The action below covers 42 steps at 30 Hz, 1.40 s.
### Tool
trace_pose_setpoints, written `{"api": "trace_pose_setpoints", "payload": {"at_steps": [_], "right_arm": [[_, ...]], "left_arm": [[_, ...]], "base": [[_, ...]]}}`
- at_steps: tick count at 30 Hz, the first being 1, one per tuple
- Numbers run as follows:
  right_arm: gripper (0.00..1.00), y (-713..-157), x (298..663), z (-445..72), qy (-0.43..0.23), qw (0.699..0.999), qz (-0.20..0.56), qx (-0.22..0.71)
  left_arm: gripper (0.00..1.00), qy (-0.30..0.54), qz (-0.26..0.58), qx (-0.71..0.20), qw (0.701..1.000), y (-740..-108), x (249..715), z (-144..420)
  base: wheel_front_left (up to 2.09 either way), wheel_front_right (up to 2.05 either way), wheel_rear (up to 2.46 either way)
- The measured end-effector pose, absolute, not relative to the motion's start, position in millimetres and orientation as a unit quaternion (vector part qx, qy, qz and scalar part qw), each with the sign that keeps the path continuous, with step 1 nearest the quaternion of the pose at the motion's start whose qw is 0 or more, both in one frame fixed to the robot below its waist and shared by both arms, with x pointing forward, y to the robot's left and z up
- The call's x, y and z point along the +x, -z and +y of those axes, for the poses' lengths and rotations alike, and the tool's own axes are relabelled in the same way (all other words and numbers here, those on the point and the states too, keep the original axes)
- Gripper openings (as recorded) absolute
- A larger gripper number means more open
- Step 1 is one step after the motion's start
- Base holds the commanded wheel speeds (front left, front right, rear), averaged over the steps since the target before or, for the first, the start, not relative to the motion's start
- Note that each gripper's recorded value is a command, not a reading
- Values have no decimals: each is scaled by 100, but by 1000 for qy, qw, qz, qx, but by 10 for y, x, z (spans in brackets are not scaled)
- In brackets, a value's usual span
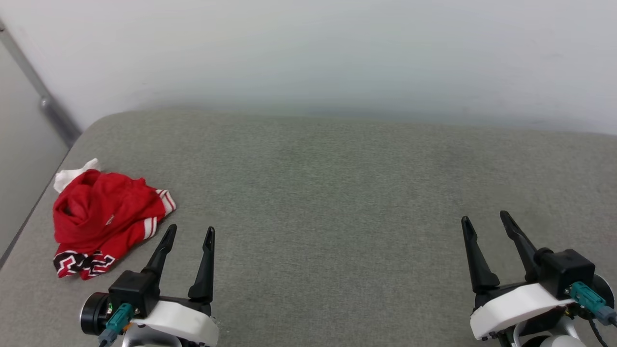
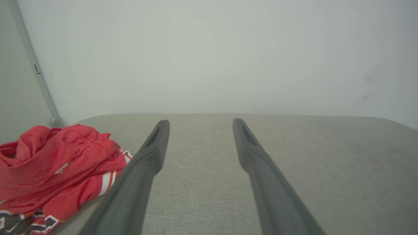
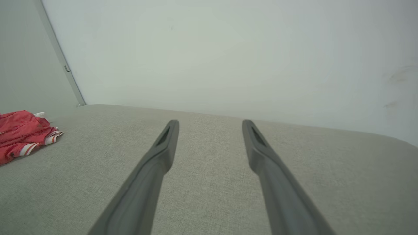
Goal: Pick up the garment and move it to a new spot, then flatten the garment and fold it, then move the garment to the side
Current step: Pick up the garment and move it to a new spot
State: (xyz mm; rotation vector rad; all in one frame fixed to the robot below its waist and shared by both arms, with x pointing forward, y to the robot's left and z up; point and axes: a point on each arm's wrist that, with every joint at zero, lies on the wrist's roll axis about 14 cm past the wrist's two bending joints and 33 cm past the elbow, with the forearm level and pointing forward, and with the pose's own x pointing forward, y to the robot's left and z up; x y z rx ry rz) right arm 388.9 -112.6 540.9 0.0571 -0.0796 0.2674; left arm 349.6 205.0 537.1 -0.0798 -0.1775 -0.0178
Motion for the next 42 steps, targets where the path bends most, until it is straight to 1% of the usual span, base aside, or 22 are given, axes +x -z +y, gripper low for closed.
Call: {"api": "trace_pose_setpoints", "payload": {"at_steps": [13,22,27,33,38,42], "right_arm": [[100,-5466,3917,-134,-273,960,-43,36],[100,-5464,3868,349,-340,939,-39,33],[100,-5473,3866,499,-359,932,-40,31],[100,-5436,3875,524,-362,931,-34,32],[100,-5416,3916,485,-356,933,-30,33],[100,-5413,3997,457,-350,936,-30,31]], "left_arm": [[100,-114,-92,-19,989,-5376,2984,2797],[100,-187,-87,-10,979,-5340,2565,3175],[100,-214,-84,-8,973,-5319,2406,3308],[100,-220,-80,-3,972,-5310,2384,3357],[100,-216,-78,3,973,-5330,2487,3393],[100,-207,-89,9,974,-5453,2711,3467]], "base": [[0,0,0],[0,0,0],[0,0,0],[0,0,0],[0,0,0],[0,0,0]]}}
